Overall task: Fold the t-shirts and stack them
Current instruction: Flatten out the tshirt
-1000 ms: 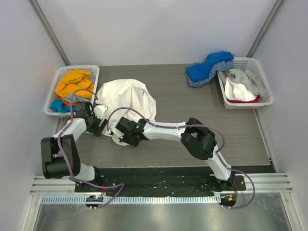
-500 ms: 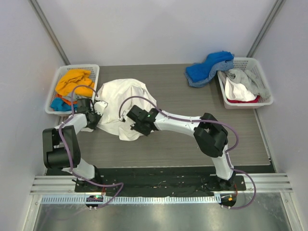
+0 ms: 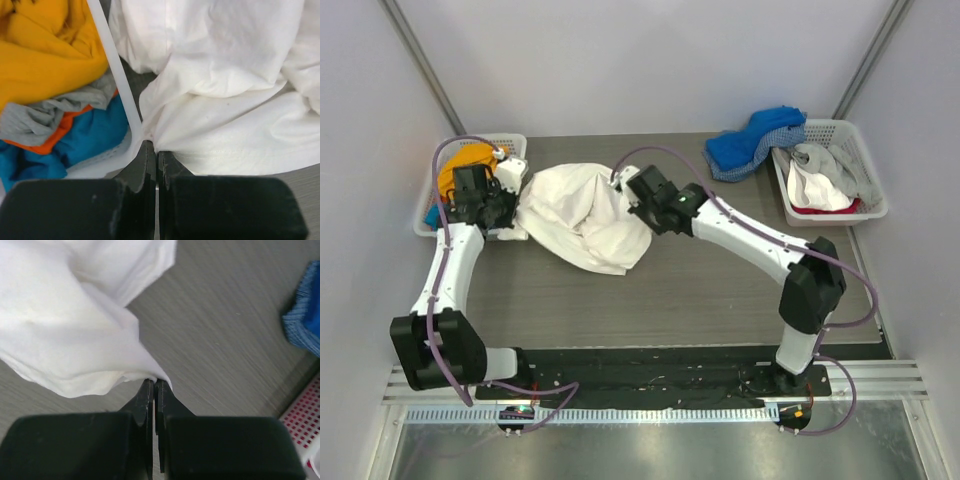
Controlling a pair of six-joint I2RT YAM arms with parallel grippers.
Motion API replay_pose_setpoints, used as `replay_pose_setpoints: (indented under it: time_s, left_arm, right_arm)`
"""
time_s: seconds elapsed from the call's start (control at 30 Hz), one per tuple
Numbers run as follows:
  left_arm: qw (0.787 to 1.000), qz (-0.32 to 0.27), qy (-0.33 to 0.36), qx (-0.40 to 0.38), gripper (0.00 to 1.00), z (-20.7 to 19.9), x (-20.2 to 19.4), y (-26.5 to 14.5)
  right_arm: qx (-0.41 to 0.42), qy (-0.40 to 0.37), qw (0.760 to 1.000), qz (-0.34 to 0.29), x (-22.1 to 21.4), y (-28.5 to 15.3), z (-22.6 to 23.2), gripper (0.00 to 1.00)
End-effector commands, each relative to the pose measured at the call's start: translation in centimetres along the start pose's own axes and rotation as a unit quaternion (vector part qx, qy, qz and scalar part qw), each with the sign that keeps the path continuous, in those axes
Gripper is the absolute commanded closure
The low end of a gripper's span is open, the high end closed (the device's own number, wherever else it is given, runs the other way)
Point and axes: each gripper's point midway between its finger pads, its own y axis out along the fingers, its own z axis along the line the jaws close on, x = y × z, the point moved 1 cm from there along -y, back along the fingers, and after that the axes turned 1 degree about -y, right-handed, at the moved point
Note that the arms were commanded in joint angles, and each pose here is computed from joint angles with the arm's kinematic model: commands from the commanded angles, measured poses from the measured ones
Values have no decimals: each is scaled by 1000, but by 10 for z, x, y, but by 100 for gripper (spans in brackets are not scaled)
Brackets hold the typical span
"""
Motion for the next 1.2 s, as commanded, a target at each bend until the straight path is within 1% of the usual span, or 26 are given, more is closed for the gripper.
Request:
replay_pose_setpoints:
  time_s: [0.0,0.03,0.2,0.23,0.3,0.33,0.37,0.4,0.43,0.47,0.53,0.57,0.6,0.7,0.83,0.87,0.93,0.97,1.07,1.1,1.17]
  left_arm:
    - [998,-54,-24,-11,100,-5,47,-26]
    - [997,-67,-20,-8,100,-3,62,-29]
    - [995,-94,-25,-9,100,-7,101,-30]
    - [994,-107,-19,-8,100,-10,116,-33]
    - [994,-107,-5,-5,100,-19,129,-28]
    - [992,-126,7,-3,100,-26,147,-33]
    - [992,-122,10,14,100,-24,153,-29]
    - [991,-128,19,15,100,-32,163,-30]
    - [988,-149,24,27,100,-30,182,-40]
    - [988,-151,25,35,100,-29,189,-38]
    - [980,-185,13,72,100,-15,216,-55]
    - [977,-196,7,82,100,-11,225,-60]
    - [971,-212,0,106,100,-1,239,-69]
    - [958,-246,-7,145,100,15,264,-90]
    - [953,-257,0,159,100,23,279,-102]
    - [954,-255,-1,159,100,24,279,-104]
    - [954,-256,5,154,100,22,280,-106]
    - [956,-252,7,149,100,20,277,-104]
    - [961,-243,18,128,100,10,266,-102]
    - [966,-229,23,118,100,5,256,-93]
    - [967,-231,35,106,100,-6,248,-101]
  right_arm:
    - [-104,48,993,-36,12,-47,-87,99]
    - [-121,57,990,-41,13,-53,-103,99]
    - [-189,109,974,-61,11,-81,-184,99]
    - [-211,126,967,-70,11,-92,-209,99]
    - [-230,138,960,-79,12,-103,-231,99]
    - [-250,152,952,-89,13,-114,-253,99]
    - [-259,158,948,-96,15,-121,-264,99]
    - [-267,164,944,-104,16,-126,-274,99]
    - [-280,171,937,-121,23,-139,-288,99]
    - [-295,179,930,-124,20,-146,-303,99]
    - [-317,186,918,-148,29,-164,-323,99]
    - [-330,186,913,-150,27,-172,-334,99]
    - [-346,187,905,-164,33,-187,-344,99]
    - [-366,174,898,-172,39,-201,-355,99]
    - [-381,167,892,-175,40,-216,-359,99]
    - [-385,168,889,-181,39,-226,-359,99]
    - [-382,168,891,-181,36,-230,-355,99]
    - [-383,169,888,-190,35,-242,-352,99]
    - [-372,168,893,-189,27,-245,-343,99]
    - [-370,170,893,-192,22,-254,-337,99]
    - [-366,169,893,-198,17,-262,-330,99]
